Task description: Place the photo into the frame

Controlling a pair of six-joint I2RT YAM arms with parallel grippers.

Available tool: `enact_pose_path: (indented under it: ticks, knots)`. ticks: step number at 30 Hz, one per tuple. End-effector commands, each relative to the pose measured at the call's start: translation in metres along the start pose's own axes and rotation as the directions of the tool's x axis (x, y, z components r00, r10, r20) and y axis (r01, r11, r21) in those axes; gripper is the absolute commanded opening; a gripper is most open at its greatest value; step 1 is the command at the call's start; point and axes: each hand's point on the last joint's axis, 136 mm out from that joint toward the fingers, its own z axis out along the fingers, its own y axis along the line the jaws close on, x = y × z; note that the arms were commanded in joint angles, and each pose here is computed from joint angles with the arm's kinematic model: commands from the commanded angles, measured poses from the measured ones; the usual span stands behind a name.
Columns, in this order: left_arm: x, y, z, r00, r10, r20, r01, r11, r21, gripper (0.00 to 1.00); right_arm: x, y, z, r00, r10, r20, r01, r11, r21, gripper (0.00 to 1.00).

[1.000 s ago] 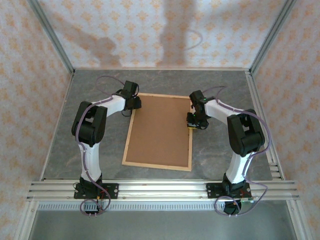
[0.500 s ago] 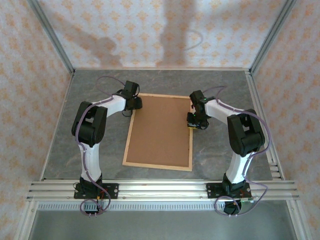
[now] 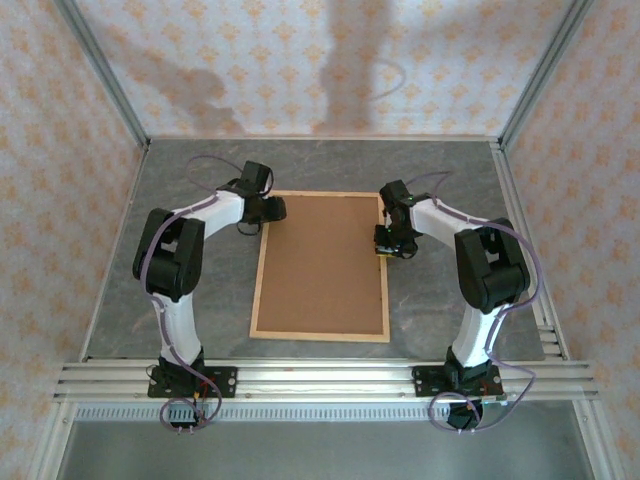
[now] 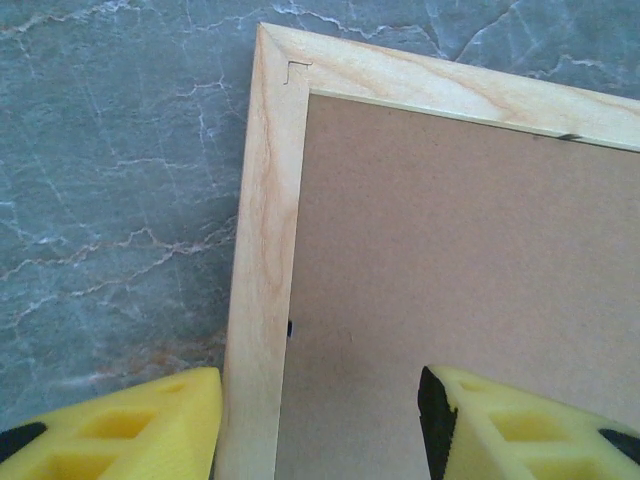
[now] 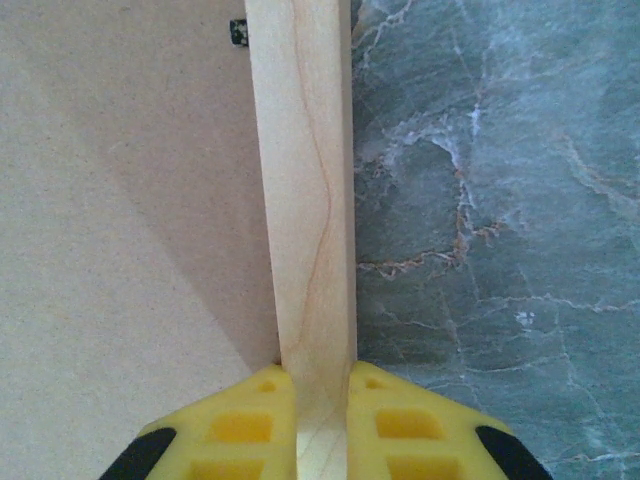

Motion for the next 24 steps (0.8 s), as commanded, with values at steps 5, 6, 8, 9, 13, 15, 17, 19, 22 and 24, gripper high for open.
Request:
enact_pose_path:
  ticks: [5, 6, 8, 9, 13, 15, 17, 19, 22, 24]
  knots:
    - [0.0, 0.014, -0.006, 0.999, -0.031, -0.024, 0.031, 0.999, -0.016, 0.46, -0.001, -0.012, 0.02, 1.0, -0.004, -0.009, 0.004, 0.998, 0.059, 0.14]
    - [-0.001, 0.015, -0.004, 0.999, -0.029, -0.027, 0.028, 0.999, -0.023, 0.42, -0.001, -0.012, 0.019, 1.0, -0.004, -0.01, 0.004, 0.998, 0.059, 0.14]
    - [-0.001, 0.018, 0.001, 0.999, -0.025, -0.034, 0.023, 0.999, -0.035, 0.36, 0.0, -0.012, 0.02, 1.0, -0.004, -0.012, 0.004, 0.998, 0.059, 0.14]
    - [-0.001, 0.018, 0.002, 0.999, -0.024, -0.036, 0.022, 0.999, -0.038, 0.34, -0.001, -0.012, 0.019, 1.0, -0.004, -0.011, 0.005, 0.998, 0.059, 0.14]
    - [-0.002, 0.018, 0.01, 0.999, -0.02, -0.047, 0.019, 0.999, -0.037, 0.3, -0.001, -0.012, 0.019, 1.0, -0.006, -0.011, 0.006, 0.998, 0.06, 0.14]
    - [-0.001, 0.018, 0.012, 0.998, -0.014, -0.056, 0.012, 0.999, -0.042, 0.3, -0.002, -0.011, 0.018, 1.0, -0.006, -0.009, 0.007, 0.998, 0.058, 0.14]
    - [-0.002, 0.02, 0.015, 0.998, -0.009, -0.057, 0.006, 0.999, -0.05, 0.28, -0.001, -0.011, 0.019, 1.0, -0.005, -0.011, 0.006, 0.998, 0.057, 0.14]
    - [-0.003, 0.02, 0.016, 0.998, -0.011, -0.058, 0.008, 0.999, -0.053, 0.27, -0.001, -0.011, 0.02, 1.0, -0.006, -0.014, 0.007, 0.998, 0.058, 0.14]
    - [-0.004, 0.017, 0.014, 0.998, -0.01, -0.055, 0.008, 0.999, -0.037, 0.28, 0.0, -0.012, 0.02, 1.0, -0.007, -0.015, 0.008, 0.998, 0.06, 0.14]
    - [-0.007, 0.016, 0.01, 0.999, -0.013, -0.041, 0.012, 1.0, -0.028, 0.3, 0.0, -0.011, 0.021, 1.0, -0.007, -0.016, 0.008, 0.998, 0.059, 0.14]
